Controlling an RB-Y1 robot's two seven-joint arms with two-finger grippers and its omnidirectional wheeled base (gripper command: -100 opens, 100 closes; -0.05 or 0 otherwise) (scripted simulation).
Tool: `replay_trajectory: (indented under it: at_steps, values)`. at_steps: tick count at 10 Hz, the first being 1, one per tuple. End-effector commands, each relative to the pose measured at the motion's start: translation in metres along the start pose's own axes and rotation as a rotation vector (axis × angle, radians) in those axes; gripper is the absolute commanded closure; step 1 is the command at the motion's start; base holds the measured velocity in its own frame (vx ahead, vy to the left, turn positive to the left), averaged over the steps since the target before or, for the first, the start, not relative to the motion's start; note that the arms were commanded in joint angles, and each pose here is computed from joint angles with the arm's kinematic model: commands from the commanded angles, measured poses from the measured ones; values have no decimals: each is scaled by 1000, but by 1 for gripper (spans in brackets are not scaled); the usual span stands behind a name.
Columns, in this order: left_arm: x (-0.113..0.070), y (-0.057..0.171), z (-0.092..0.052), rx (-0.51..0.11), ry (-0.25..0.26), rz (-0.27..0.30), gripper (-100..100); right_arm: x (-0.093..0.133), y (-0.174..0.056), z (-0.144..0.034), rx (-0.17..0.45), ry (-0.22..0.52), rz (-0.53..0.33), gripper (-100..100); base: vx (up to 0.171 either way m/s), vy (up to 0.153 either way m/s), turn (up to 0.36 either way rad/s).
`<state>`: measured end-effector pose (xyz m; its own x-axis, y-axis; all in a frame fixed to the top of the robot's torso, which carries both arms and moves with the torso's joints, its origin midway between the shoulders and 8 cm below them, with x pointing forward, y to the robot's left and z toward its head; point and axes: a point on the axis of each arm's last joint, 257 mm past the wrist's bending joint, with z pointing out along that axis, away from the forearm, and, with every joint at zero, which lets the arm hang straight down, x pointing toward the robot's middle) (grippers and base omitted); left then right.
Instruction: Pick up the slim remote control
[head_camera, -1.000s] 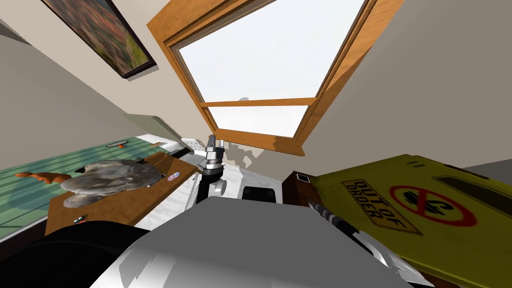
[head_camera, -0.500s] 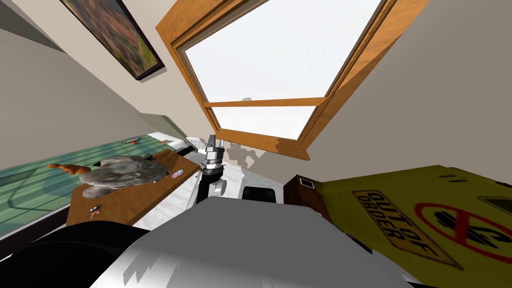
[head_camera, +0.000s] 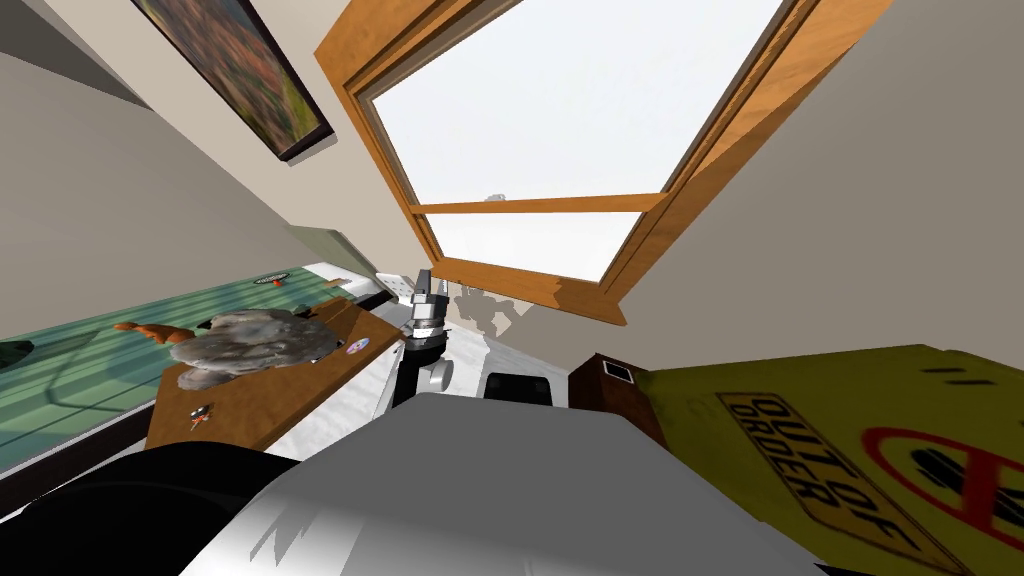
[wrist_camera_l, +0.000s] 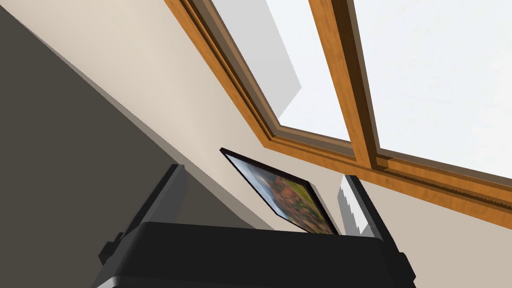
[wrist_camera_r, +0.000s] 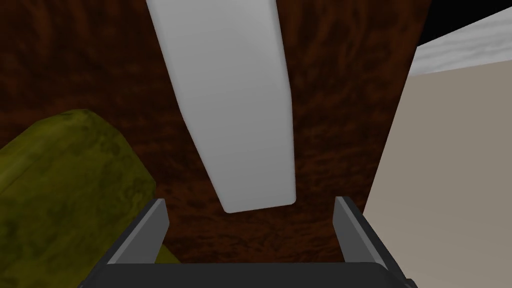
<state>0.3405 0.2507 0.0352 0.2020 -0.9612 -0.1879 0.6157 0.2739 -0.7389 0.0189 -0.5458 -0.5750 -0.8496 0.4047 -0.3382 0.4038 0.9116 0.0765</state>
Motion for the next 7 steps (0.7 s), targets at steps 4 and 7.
replay_trajectory:
  at_steps: [4, 7]
  values:
    - [0, 0, 0, 0, 0, 0, 0, 41, -17, -5, 35, 78, -3, -100, 28, 4, 33]
    - [0, 0, 0, 0, 0, 0, 0, 92, -24, -12, 58, 174, -5, -100, 55, -3, 55]
